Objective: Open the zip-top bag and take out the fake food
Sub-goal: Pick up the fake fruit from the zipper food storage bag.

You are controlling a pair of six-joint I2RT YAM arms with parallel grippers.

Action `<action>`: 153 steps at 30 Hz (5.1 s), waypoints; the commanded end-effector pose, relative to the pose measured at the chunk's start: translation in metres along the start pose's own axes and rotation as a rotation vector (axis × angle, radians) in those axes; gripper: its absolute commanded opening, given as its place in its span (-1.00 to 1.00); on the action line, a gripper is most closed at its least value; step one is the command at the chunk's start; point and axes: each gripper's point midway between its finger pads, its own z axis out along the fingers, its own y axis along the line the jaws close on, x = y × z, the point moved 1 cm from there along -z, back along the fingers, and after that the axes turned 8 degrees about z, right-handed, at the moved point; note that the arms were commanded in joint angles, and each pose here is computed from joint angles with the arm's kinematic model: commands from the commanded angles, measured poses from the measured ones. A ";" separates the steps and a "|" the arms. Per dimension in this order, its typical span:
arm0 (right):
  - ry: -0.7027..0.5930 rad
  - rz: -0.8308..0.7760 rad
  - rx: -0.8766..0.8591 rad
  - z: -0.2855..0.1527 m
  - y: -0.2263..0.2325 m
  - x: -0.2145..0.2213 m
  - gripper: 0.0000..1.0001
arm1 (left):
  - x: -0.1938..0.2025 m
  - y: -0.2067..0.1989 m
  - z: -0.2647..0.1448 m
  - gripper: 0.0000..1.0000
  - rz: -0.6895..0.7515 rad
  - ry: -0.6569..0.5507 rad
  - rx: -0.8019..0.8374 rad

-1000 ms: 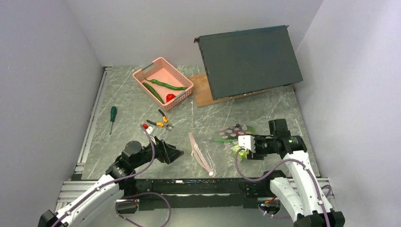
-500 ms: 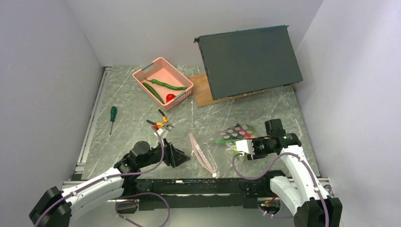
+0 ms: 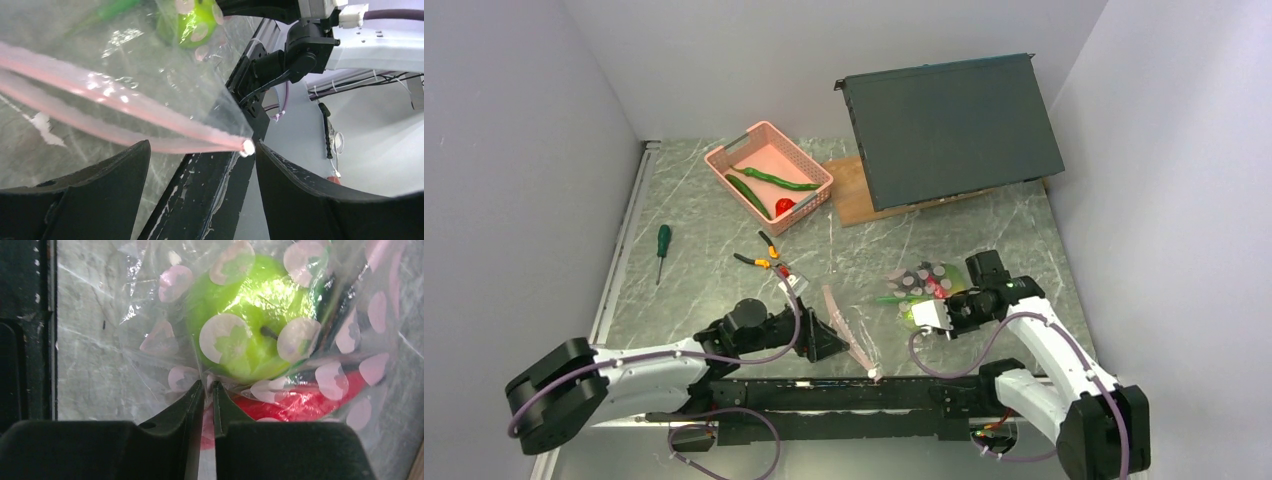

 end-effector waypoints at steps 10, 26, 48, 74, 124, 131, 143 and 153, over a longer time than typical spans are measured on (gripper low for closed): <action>-0.130 0.052 -0.050 -0.001 -0.002 -0.045 -0.44 | -0.016 -0.018 0.033 0.60 -0.001 -0.034 0.013; -0.122 0.043 -0.005 -0.011 -0.015 -0.043 0.03 | -0.010 -0.016 0.045 -0.20 0.020 0.022 -0.006; -0.123 0.071 -0.142 0.038 -0.007 -0.047 -1.00 | -0.002 -0.015 0.053 -0.98 0.034 0.032 0.031; -0.127 0.008 -0.100 0.031 -0.039 -0.059 -0.02 | 0.007 -0.011 0.052 -1.00 0.073 0.076 0.030; -0.234 0.006 -0.254 0.062 -0.026 -0.109 -1.00 | -0.003 -0.016 0.058 -1.00 0.138 0.070 0.039; -0.292 0.037 -0.190 0.024 -0.039 -0.111 -0.27 | -0.006 -0.013 0.051 -1.00 0.148 0.050 0.011; -0.289 0.073 -0.132 0.009 -0.061 -0.124 0.99 | -0.013 -0.008 0.048 -1.00 0.178 0.052 -0.025; -0.192 0.095 -0.150 0.055 -0.065 -0.117 0.91 | -0.018 -0.004 0.046 -1.00 0.178 0.044 -0.045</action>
